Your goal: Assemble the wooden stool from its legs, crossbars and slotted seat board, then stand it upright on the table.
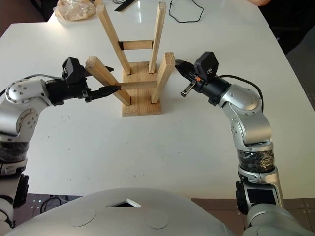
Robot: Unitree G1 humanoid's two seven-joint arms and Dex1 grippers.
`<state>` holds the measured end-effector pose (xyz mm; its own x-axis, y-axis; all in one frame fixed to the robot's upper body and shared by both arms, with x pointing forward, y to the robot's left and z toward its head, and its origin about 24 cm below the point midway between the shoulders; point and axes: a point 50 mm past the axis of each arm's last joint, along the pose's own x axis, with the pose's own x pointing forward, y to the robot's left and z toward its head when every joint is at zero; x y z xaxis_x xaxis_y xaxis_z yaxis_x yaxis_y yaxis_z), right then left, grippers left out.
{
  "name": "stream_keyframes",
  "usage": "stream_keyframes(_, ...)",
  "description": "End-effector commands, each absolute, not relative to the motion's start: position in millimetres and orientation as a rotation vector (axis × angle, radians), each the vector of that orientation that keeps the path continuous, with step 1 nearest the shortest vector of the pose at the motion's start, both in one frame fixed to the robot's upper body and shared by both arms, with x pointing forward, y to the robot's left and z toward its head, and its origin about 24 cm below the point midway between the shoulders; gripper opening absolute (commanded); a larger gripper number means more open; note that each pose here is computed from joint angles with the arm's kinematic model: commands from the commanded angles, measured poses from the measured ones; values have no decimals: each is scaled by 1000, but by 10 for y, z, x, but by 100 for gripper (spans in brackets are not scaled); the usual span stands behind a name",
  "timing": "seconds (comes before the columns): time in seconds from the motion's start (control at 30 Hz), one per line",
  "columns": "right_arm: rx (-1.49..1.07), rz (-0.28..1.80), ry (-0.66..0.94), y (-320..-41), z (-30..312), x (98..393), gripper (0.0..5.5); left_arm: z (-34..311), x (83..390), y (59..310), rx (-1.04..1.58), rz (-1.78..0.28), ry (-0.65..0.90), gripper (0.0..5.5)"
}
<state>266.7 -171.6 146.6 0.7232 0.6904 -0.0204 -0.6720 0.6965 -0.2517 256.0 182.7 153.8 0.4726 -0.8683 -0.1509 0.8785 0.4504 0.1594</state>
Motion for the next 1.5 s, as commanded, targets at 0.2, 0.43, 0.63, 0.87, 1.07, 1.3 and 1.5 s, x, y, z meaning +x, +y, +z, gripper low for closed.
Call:
stream_keyframes(0.2, -305, 458, -21, -1842, 1290, 2495, 0, 1075, 1897, 2294, 61, -364, 306, 311)
stream_keyframes(0.43, -333, 193, -146, -1332, 1413, 2295, 0, 1214, 2030, 1690, 6, 116, 9, 194)
stream_keyframes(0.63, -332, 247, -142, -1006, 1488, 2238, 0, 1393, 2051, 1209, 119, -33, -121, 103)
stream_keyframes(0.87, -383, 188, -122, -1024, 1431, 2240, 0, 1262, 2100, 1278, 159, 52, -72, 2)
stream_keyframes(1.07, -459, -254, -60, -1727, 1426, 2242, 0, 1179, 1942, 1743, 265, 309, -10, 2)
stream_keyframes(1.3, -455, 461, -219, -637, 1463, 2089, 0, 1231, 1992, 772, 227, -399, -117, 2)
stream_keyframes(1.5, -479, 564, -162, -591, 1367, 2045, 0, 1175, 2010, 798, 223, -389, -70, 2)
